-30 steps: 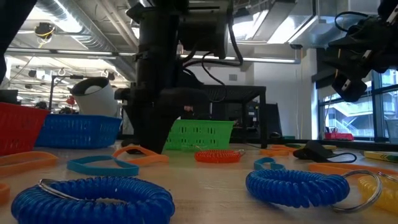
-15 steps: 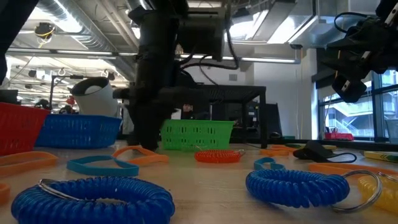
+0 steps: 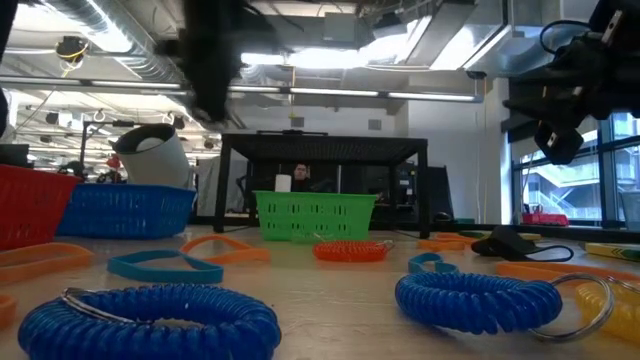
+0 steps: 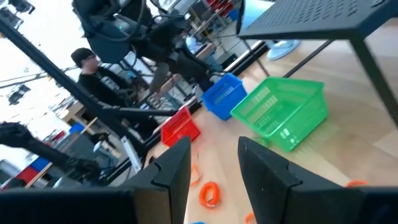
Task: Pick & Place Office Desk Supplies
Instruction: Put the black rubber band into the blue bin
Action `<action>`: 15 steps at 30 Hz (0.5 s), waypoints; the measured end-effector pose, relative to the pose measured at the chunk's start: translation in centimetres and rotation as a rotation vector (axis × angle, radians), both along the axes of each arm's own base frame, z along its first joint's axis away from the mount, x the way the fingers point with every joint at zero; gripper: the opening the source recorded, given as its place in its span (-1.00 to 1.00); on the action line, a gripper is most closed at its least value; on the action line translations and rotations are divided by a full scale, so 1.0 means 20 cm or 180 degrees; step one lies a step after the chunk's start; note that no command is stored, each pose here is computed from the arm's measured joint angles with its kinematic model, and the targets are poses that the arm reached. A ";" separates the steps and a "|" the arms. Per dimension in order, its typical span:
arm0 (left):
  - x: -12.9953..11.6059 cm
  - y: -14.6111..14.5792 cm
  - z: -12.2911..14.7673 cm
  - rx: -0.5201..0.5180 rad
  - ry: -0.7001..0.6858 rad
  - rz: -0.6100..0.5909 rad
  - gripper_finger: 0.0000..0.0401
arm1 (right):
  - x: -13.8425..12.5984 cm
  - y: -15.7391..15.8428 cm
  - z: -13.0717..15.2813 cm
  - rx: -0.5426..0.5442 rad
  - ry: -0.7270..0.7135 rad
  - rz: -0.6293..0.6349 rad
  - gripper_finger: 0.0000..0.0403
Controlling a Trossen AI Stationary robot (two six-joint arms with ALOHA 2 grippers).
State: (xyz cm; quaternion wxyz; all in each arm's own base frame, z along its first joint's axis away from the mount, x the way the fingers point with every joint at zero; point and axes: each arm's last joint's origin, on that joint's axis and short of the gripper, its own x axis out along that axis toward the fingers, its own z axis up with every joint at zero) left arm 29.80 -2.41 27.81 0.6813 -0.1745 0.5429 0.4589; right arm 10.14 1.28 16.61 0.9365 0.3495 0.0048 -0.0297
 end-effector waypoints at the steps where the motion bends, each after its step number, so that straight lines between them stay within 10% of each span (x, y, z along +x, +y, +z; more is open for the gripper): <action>1: -0.04 0.01 0.02 0.0027 0.0108 0.0068 -0.98 | 0.00 0.00 0.00 0.0001 -0.0004 -0.0026 -0.32; 15: -0.28 0.15 -0.28 -0.0858 0.0057 0.0397 -0.99 | 0.00 0.00 0.00 0.0007 -0.0011 -0.0105 -0.32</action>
